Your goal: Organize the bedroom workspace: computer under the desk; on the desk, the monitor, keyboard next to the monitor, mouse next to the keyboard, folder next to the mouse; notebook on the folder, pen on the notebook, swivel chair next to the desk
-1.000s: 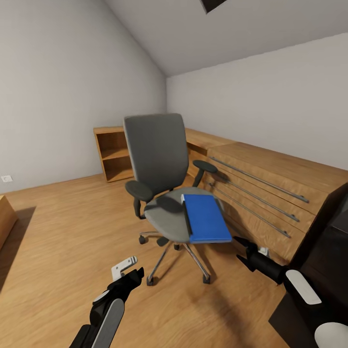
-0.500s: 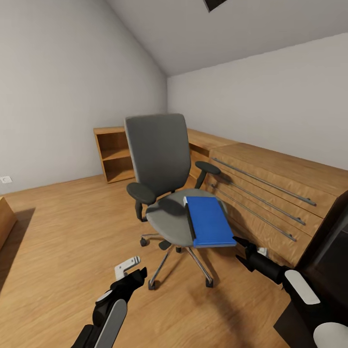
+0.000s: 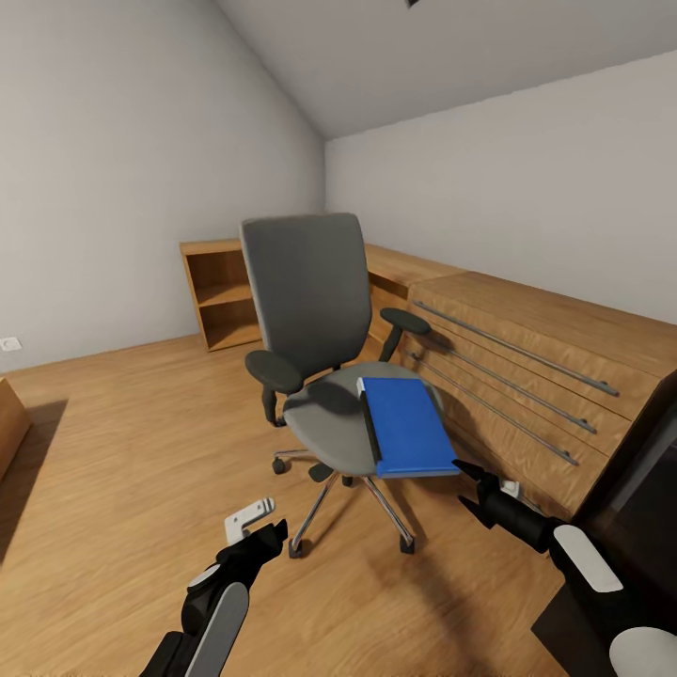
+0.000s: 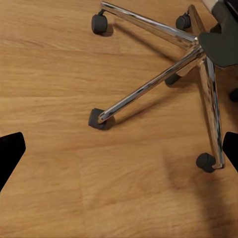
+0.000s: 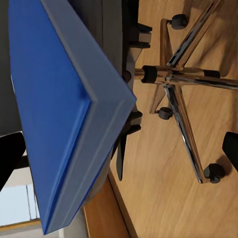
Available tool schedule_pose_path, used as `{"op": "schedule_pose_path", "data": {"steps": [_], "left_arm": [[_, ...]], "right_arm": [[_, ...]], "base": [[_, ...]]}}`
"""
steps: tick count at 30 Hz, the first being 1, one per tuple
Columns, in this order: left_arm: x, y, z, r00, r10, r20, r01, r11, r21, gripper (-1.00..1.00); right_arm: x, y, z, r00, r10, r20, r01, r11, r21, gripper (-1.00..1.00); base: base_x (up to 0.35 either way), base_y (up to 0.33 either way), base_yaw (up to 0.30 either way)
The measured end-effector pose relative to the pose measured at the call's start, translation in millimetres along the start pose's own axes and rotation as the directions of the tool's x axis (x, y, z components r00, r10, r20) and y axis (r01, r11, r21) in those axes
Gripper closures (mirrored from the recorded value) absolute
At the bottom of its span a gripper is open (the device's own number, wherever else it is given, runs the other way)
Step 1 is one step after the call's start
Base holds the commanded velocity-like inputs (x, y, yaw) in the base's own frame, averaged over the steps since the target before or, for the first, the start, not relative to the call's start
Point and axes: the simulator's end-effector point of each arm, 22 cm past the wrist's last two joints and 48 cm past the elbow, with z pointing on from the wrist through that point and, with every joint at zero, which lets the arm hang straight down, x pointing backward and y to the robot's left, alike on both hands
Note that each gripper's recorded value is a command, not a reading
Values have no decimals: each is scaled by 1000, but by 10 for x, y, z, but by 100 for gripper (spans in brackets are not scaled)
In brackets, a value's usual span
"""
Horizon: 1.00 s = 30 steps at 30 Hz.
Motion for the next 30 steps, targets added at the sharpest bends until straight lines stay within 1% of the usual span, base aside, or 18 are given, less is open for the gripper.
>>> {"op": "schedule_pose_path", "data": {"steps": [24, 30], "left_arm": [[5, 17, 6, 1000, 1, 0, -1, 1000, -6, -100], [7, 17, 6, 1000, 0, 0, 0, 1000, -5, -100]], "right_arm": [[-7, -1, 0, 1000, -2, 3, 2, 1000, 0, -100], [-6, -2, -1, 1000, -4, 3, 4, 1000, 2, -100]], "base": [[2, 0, 0], [167, 0, 0]]}}
